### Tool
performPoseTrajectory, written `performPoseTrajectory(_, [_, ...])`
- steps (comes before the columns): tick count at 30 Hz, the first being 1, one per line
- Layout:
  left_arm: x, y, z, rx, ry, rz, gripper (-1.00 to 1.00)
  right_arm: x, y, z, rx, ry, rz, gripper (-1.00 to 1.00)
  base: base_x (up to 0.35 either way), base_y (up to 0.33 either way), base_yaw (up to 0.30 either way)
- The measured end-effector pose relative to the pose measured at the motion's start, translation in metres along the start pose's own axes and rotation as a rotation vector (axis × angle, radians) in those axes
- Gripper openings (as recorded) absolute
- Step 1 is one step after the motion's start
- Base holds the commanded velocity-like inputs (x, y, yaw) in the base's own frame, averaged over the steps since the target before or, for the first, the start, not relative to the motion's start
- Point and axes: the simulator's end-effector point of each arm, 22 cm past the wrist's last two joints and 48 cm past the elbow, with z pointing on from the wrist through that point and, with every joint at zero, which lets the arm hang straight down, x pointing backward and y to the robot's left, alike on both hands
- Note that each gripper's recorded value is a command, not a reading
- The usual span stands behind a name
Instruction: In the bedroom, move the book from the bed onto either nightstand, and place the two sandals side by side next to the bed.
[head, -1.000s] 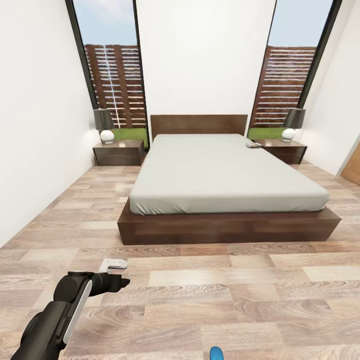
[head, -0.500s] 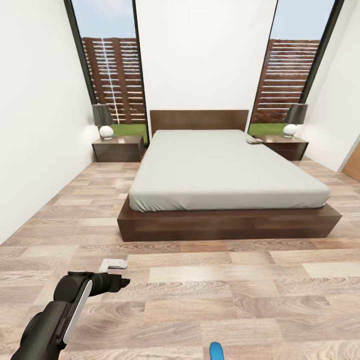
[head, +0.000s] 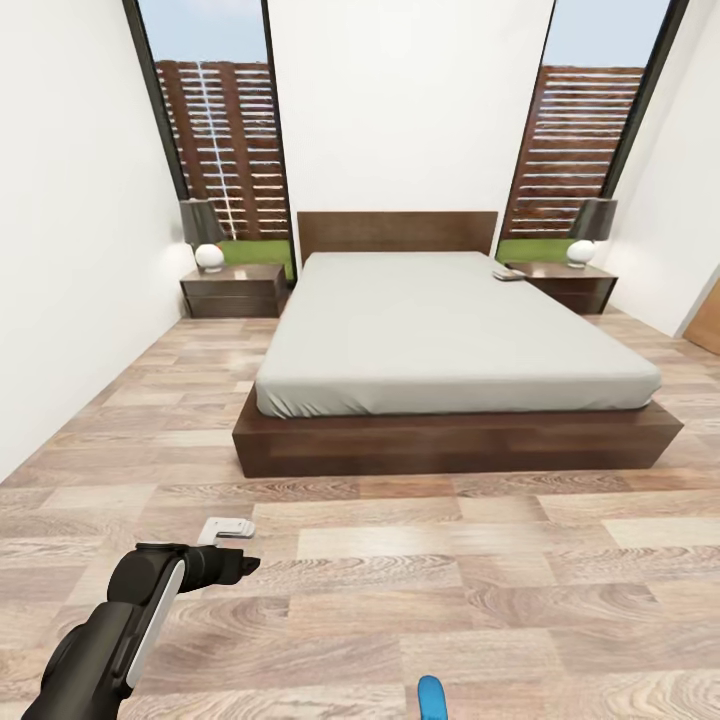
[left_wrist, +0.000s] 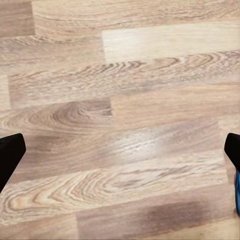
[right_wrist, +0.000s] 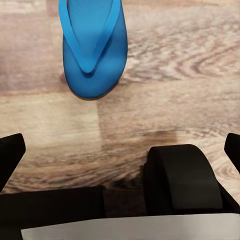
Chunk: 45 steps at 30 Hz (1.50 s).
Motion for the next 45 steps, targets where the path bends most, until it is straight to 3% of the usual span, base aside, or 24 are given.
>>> performPoseTrajectory(10, [0.001,0.0,0.001,0.0,0.003,0.0,1.0,-0.005,0.0,0.001,0.0,-0.029,0.007,1.0,0.0,0.0,-0.008])
performPoseTrajectory(34, [0.038,0.004,0.041,0.0,0.002,0.0,1.0,0.005,0.006,0.051,-0.002,-0.056,0.006,1.0,0.0,0.0,0.0])
performPoseTrajectory(45, [0.056,0.006,0.059,0.001,0.001,0.0,1.0,-0.049,0.01,0.061,-0.005,-0.164,0.024,1.0,0.0,0.0,0.0])
